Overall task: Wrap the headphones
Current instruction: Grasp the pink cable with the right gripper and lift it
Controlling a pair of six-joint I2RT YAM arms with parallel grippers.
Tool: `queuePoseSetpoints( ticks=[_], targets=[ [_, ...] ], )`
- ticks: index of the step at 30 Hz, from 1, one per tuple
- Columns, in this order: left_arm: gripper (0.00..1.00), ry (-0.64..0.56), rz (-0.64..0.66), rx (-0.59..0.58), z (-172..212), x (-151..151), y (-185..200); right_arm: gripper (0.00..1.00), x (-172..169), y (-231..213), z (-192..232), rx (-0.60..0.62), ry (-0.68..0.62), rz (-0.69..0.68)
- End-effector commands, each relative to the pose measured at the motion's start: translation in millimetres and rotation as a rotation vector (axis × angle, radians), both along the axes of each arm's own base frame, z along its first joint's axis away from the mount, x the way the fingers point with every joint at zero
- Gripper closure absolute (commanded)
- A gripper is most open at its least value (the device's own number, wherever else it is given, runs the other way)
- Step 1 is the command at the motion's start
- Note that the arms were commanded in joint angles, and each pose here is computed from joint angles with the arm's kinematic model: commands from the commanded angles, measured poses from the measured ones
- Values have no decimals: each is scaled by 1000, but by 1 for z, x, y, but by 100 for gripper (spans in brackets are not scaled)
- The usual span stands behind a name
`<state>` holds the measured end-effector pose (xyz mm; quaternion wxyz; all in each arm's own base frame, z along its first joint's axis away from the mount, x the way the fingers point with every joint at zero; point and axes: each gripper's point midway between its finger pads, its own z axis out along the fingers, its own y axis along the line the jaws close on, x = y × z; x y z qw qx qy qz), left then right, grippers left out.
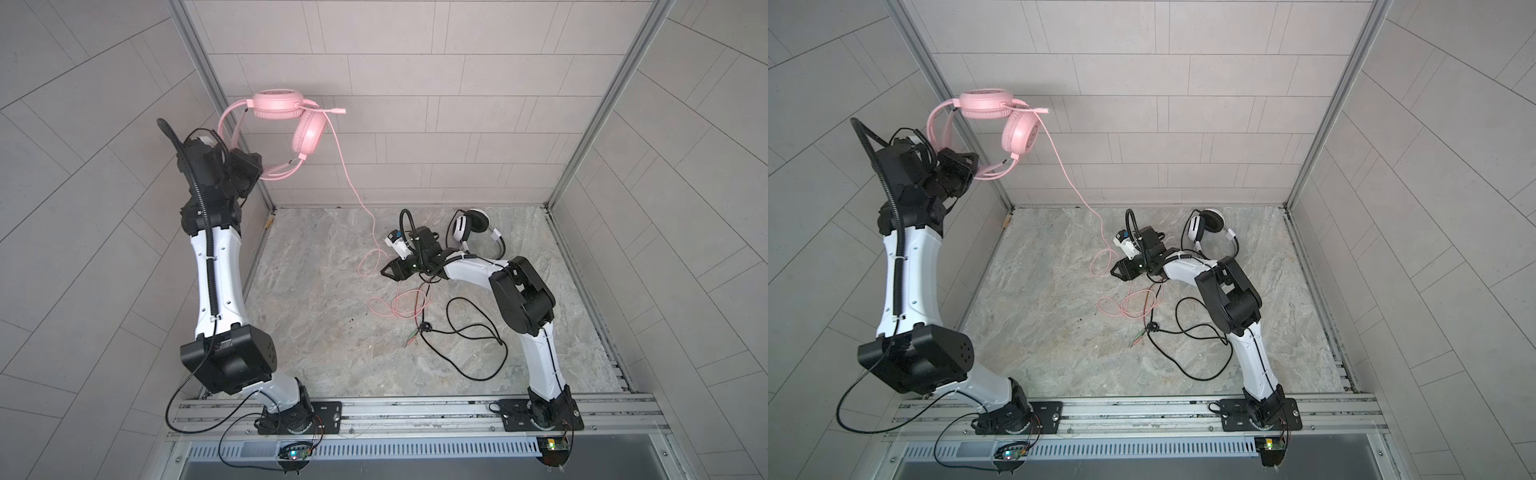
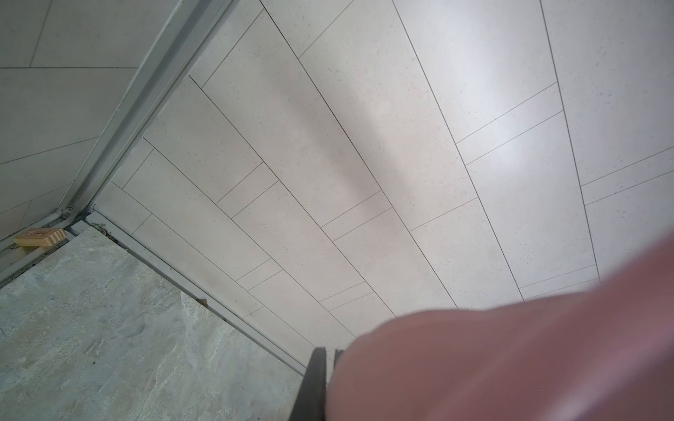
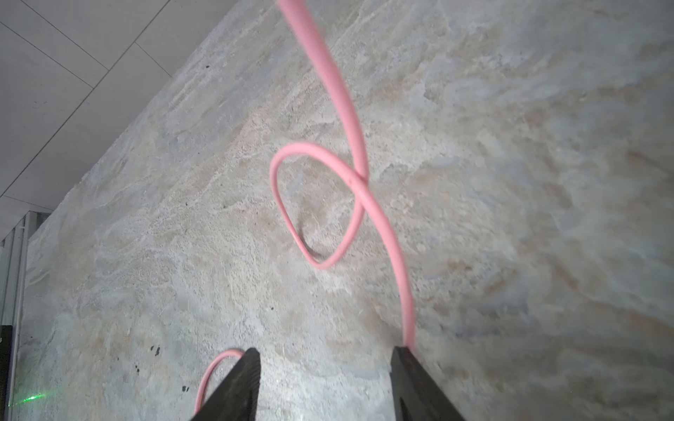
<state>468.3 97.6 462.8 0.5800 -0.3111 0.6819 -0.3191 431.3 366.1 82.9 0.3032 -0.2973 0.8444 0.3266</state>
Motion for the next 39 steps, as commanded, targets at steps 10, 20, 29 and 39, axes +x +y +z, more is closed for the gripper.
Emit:
queuePoseSetpoints(
  ticks=[10,20,29,39],
  targets=[
    [100,-74,-39,-1,15,-12,-14,41,32,0,14,-3,-28,-13],
    [100,-72,-44,19,18,-14,-15,54,25,2,-12,-40,29,14],
    [100,-68,-63,3,16,-13,-18,60,27,15,-33,-2,84,20],
    [100,-22,16,19,1,-13,-5,100,12,-5,-10,-44,74,-31]
  ],
)
